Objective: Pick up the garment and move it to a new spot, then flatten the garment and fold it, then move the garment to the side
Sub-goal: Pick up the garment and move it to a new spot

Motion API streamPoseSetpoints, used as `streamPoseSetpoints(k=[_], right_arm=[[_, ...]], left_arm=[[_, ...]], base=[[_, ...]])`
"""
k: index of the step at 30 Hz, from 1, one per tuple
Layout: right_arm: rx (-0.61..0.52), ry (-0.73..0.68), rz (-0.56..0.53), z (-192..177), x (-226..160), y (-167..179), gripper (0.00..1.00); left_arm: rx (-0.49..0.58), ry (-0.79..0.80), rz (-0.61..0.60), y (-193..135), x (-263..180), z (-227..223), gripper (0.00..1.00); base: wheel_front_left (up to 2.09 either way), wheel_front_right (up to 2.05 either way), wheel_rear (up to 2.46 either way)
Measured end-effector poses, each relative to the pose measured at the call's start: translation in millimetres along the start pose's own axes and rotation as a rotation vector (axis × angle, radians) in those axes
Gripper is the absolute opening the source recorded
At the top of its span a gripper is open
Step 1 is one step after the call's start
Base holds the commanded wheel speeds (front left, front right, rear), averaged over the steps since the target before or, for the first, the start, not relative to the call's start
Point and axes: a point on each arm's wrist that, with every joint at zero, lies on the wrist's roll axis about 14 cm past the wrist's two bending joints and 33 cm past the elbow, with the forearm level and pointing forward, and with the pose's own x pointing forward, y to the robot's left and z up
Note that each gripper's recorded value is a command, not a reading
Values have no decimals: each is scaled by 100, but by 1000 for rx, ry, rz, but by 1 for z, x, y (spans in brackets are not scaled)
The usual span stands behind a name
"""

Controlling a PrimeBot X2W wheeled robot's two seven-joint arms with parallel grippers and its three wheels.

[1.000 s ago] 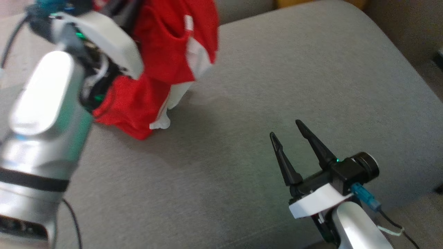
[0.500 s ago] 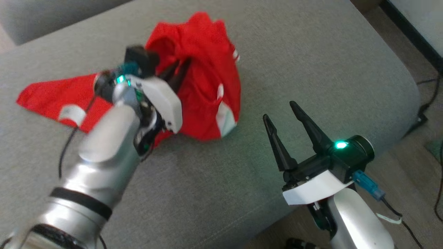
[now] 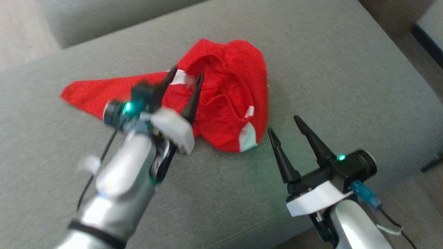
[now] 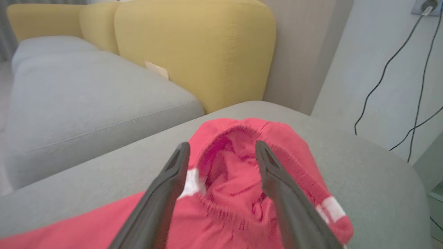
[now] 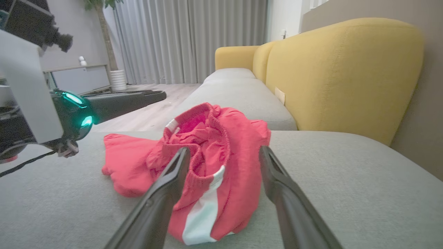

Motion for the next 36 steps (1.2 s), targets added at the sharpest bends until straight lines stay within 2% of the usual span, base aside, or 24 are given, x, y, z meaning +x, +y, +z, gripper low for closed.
streamPoseSetpoints(k=[4,5,7,11,14,22,27,28,29,30,36], right_arm=[[12,-6,51,0,-1,18,100],[12,-6,51,0,-1,18,100],[14,-17,99,2,2,32,100],[15,-26,150,4,9,47,100],[16,-6,158,-3,13,48,100],[4,30,114,-14,24,29,100],[0,59,77,-23,24,17,100],[-1,63,72,-24,24,15,100],[-2,64,68,-25,25,14,100],[-4,64,65,-25,26,12,100],[-7,44,66,-18,27,12,100]], left_arm=[[-10,36,128,21,-53,-20,100],[-10,36,128,21,-53,-20,100],[-32,111,205,32,-94,-49,100],[-40,172,269,45,-119,-69,100],[-38,205,276,54,-115,-78,100],[-19,284,202,67,-67,-93,100],[-16,438,157,65,-62,-129,100],[-5,445,148,65,-59,-131,61],[5,449,135,65,-55,-132,61],[14,444,131,67,-51,-130,0],[34,390,135,69,-51,-118,0]], base=[[0,0,0],[0,0,0],[0,0,0],[0,0,0],[0,0,0],[0,0,0],[0,0,0],[0,0,0],[0,0,0],[0,0,0],[0,0,0]])
